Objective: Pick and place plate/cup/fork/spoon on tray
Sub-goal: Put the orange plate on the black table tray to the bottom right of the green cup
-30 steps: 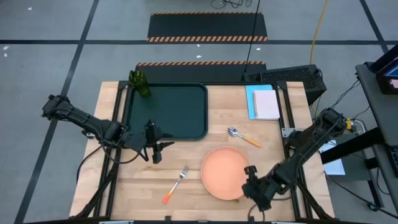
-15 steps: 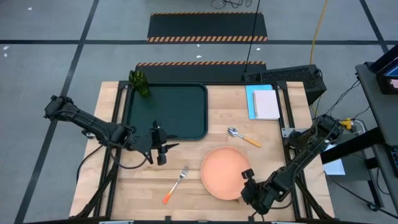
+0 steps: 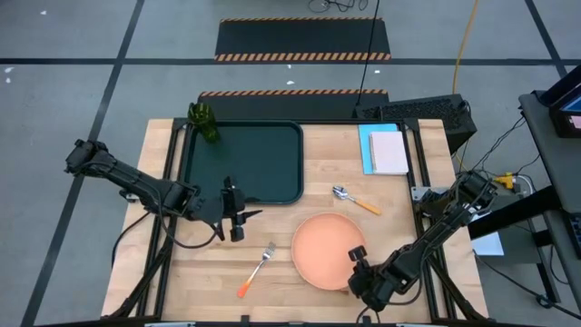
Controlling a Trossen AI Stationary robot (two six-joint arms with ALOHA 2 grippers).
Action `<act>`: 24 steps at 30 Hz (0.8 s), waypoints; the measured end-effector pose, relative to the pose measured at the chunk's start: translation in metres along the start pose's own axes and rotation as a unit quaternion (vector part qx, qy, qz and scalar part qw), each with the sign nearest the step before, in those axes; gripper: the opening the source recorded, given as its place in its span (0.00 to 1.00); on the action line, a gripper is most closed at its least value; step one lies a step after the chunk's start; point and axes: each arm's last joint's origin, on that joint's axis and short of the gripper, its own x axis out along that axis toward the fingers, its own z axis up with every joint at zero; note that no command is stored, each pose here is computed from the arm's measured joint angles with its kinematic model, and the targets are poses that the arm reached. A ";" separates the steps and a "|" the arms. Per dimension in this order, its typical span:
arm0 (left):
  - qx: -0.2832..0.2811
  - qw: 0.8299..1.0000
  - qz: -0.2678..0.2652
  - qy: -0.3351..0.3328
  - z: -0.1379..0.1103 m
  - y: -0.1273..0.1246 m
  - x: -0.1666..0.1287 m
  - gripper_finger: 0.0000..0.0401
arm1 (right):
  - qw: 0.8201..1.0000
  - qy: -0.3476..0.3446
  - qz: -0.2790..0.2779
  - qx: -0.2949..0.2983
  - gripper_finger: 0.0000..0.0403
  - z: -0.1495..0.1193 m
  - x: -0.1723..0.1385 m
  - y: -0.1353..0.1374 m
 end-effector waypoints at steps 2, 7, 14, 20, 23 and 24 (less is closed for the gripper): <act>-0.004 1.000 -0.001 -0.005 0.001 0.000 0.000 0.35 | 1.000 0.000 0.007 -0.004 0.04 0.000 0.000 0.001; -0.004 1.000 -0.001 -0.006 0.001 0.000 0.000 0.35 | 0.999 -0.002 0.033 -0.004 0.02 0.000 -0.007 0.002; 0.006 1.000 0.003 -0.007 0.002 0.002 0.001 0.35 | 0.995 -0.089 0.048 0.001 0.00 0.009 -0.056 -0.008; -0.005 1.000 -0.002 -0.008 0.002 0.002 0.000 0.35 | 0.981 -0.189 -0.036 -0.038 0.00 0.019 -0.086 -0.025; -0.013 1.000 -0.004 -0.015 0.004 0.003 -0.003 0.35 | 0.972 -0.210 -0.074 -0.072 0.00 0.025 -0.090 -0.037; -0.018 1.000 -0.004 -0.017 0.005 0.003 -0.003 0.35 | 0.970 -0.214 -0.084 -0.081 0.00 0.027 -0.090 -0.043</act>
